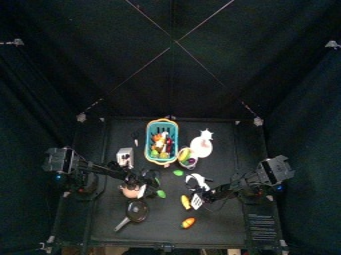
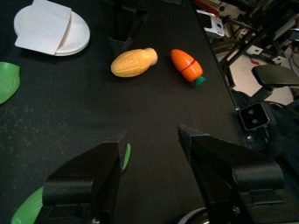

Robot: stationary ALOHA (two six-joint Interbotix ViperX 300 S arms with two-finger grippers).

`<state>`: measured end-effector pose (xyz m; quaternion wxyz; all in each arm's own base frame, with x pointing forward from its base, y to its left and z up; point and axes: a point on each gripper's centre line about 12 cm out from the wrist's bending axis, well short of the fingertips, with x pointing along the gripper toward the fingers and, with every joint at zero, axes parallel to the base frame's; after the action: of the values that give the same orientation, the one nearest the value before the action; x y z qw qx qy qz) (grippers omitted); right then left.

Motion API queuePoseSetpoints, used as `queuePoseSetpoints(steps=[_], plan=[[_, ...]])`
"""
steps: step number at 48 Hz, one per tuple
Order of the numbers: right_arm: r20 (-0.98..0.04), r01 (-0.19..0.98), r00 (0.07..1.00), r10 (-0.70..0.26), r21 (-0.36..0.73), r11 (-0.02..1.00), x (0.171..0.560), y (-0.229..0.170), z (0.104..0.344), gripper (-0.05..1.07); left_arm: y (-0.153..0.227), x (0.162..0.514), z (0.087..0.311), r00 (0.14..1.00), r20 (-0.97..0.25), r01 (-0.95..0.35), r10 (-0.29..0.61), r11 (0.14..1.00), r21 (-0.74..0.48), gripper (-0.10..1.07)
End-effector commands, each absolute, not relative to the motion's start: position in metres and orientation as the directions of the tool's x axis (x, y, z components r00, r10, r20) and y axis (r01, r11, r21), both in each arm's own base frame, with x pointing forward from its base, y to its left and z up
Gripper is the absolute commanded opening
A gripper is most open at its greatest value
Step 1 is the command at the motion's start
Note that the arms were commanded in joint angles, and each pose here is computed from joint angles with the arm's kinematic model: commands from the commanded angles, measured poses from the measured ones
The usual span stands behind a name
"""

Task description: Place corn onto table for cut

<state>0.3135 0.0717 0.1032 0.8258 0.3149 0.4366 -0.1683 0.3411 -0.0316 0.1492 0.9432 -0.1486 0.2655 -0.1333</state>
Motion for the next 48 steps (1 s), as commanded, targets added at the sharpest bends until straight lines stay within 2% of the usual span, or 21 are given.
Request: queuePoseSetpoints(steps=[1,21,48], plan=[[-0.808,0.538,0.59,0.009,0.401,0.742,0.32,0.073,0.112,0.38,-0.031,0.344,0.155,0.833,-0.445,0.177,-0.329,0.92,-0.35,0.87],[-0.832,0.581,0.553,0.046,0.425,0.694,0.302,0.086,0.105,0.38,-0.031,0.343,0.154,0.832,-0.446,0.175,-0.329,0.92,-0.351,0.87],[-0.81,0.551,0.58,0.084,0.466,0.692,0.311,0.103,0.116,0.38,-0.031,0.343,0.154,0.832,-0.446,0.175,-0.329,0.92,-0.351,0.87]])
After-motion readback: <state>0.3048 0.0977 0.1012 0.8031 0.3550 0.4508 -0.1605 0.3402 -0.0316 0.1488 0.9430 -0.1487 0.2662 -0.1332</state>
